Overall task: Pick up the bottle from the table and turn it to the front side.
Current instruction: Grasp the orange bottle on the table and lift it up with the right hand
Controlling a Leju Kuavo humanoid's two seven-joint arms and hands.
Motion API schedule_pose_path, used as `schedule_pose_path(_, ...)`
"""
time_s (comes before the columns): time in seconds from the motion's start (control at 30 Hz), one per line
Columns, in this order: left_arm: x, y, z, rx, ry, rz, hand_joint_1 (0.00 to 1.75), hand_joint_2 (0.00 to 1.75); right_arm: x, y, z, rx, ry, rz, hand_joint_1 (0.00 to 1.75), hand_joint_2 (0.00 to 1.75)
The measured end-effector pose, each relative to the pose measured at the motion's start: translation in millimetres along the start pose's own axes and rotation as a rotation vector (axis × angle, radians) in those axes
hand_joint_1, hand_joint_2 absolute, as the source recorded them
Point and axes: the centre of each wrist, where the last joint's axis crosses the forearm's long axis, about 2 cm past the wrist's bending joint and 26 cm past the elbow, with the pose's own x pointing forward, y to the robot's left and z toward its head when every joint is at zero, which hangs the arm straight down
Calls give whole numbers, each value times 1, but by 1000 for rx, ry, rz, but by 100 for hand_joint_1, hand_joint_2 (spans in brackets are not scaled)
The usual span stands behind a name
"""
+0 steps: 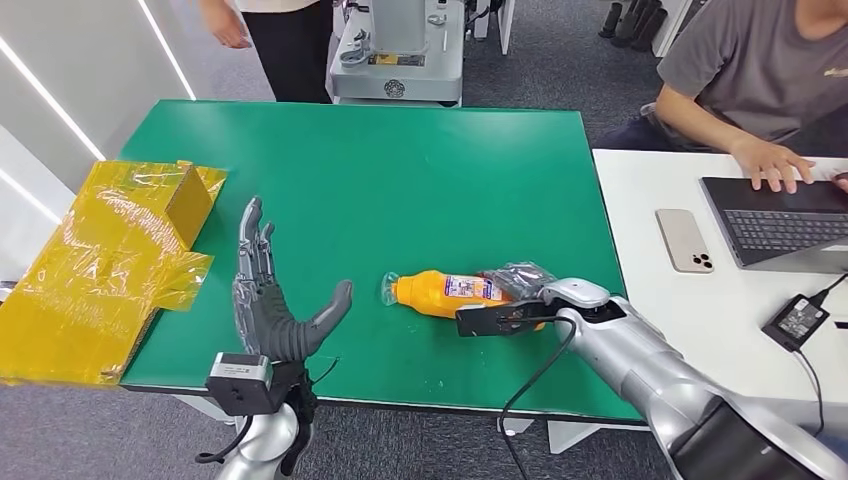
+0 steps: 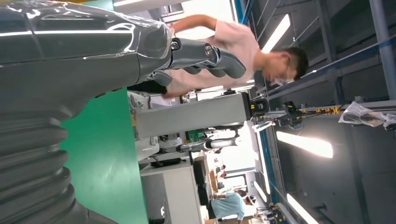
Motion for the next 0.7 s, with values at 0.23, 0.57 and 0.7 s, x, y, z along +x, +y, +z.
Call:
schedule_pose_path(0.23, 2, 1, 1, -12, -5, 11, 0, 175, 8, 9, -3, -155, 53, 37, 175, 175)
schedule_pose_path(0.57, 8, -4, -1, -104, 7, 210, 0, 175, 43, 6, -7, -579, 17, -117, 175, 175)
schedule_pose_path(0.7, 9, -7, -3, -120, 7, 238, 0, 175, 51, 7, -5, -724, -13, -159, 175, 175)
